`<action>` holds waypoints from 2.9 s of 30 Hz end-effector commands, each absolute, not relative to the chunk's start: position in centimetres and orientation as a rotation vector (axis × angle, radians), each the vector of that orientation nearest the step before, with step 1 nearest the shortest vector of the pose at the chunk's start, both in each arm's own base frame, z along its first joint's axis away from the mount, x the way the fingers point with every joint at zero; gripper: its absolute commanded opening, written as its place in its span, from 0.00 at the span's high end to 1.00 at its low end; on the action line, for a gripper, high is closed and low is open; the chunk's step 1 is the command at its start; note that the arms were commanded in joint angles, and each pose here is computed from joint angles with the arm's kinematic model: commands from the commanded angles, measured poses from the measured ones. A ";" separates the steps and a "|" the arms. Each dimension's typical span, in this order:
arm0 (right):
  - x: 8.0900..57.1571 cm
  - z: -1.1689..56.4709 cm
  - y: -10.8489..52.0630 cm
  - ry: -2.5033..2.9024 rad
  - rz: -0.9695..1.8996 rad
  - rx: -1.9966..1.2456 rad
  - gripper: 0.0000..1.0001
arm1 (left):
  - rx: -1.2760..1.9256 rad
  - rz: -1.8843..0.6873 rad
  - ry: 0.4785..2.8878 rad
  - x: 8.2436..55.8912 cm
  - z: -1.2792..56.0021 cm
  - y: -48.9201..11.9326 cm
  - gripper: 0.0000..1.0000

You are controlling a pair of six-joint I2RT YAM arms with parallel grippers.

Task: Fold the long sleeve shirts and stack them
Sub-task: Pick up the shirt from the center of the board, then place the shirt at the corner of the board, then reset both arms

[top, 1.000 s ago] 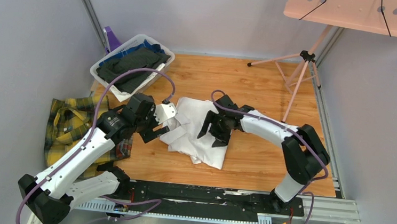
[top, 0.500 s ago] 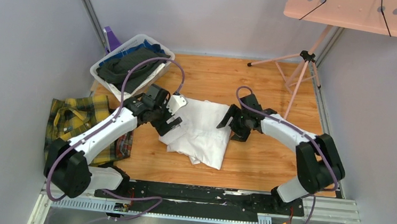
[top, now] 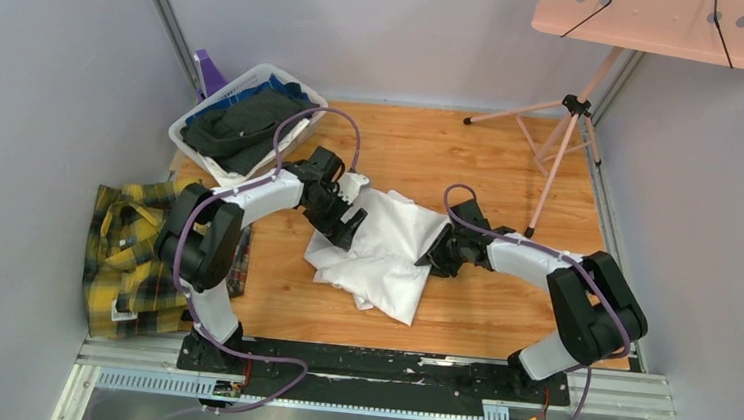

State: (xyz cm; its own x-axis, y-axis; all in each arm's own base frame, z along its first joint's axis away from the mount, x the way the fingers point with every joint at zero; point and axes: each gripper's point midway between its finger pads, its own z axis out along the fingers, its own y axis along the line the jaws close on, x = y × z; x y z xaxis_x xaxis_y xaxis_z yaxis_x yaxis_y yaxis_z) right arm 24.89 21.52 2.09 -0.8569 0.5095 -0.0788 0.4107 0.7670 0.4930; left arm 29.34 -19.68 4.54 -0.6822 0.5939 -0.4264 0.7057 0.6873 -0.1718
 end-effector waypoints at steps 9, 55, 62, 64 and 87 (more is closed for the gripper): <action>21.3 -0.9 25.8 2.882 0.784 0.705 0.79 | 0.991 -0.936 2.602 28.2 2.3 -25.9 0.00; 25.3 14.7 17.6 2.386 0.866 0.563 0.54 | 0.581 0.305 2.649 16.2 24.7 9.8 1.00; 25.2 15.1 18.4 2.424 0.894 0.499 0.53 | 0.293 0.626 2.687 17.6 20.5 19.2 1.00; 25.2 15.4 18.3 2.419 0.890 0.484 0.52 | 0.223 0.659 2.677 18.3 19.6 21.8 1.00; 28.8 21.6 11.4 2.260 0.484 0.455 0.00 | 0.335 -0.150 2.180 20.5 26.6 5.9 0.00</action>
